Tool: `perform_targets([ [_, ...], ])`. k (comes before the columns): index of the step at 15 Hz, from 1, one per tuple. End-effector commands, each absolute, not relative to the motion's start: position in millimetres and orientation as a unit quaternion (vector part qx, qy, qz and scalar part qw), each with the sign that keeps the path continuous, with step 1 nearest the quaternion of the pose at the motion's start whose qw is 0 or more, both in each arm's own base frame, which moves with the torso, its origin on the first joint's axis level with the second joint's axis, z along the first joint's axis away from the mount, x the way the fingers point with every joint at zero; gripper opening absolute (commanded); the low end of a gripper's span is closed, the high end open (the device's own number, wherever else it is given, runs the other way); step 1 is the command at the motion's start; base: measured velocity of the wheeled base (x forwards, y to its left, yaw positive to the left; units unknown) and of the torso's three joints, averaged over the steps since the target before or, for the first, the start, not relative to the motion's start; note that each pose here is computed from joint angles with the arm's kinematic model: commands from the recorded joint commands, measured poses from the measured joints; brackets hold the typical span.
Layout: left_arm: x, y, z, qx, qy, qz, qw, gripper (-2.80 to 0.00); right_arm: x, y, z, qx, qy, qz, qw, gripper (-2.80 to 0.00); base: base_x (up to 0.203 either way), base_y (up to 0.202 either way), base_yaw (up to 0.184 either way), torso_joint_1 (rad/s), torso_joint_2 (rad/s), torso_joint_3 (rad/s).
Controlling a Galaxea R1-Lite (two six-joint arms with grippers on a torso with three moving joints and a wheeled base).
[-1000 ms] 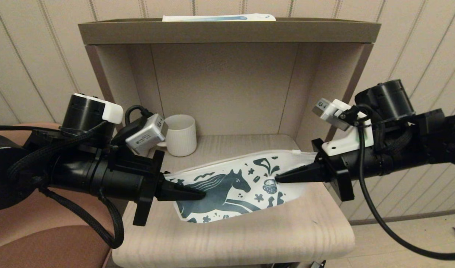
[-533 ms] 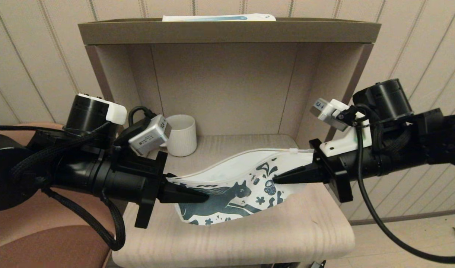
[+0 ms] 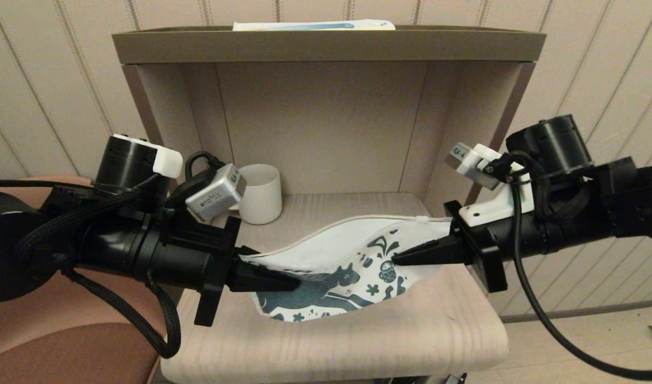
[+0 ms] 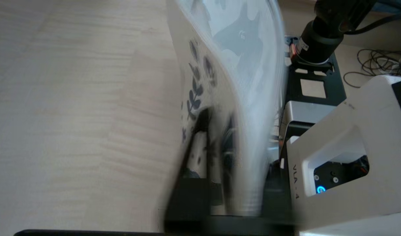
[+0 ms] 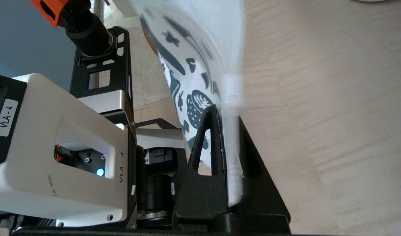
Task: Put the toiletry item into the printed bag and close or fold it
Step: Hand it to the other hand
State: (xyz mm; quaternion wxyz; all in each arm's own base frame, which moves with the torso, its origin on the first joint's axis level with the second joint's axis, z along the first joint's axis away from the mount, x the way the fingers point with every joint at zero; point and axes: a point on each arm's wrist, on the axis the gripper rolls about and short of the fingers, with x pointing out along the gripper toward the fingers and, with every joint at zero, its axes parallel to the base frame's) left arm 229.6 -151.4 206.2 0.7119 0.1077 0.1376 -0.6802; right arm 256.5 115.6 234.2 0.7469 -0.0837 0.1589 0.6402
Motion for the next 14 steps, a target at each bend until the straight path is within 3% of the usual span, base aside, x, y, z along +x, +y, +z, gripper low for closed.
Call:
perform_targets([
  [1, 230.5, -151.8, 206.5, 0.107, 0.136, -0.682, 0.711, 0.0, 256.2, 115.6, 234.5, -0.084, 0.157, 0.642, 0.745, -2.8, 0.0, 0.0, 0.0, 0.0, 0.0, 0.0],
  [14, 227.0, -149.1, 219.3, 0.088, 0.131, -0.683, 0.713, 0.0, 248.2, 108.6, 231.2, -0.08, 0.164, 0.637, 0.749, -2.8, 0.0, 0.0, 0.0, 0.0, 0.0, 0.0],
])
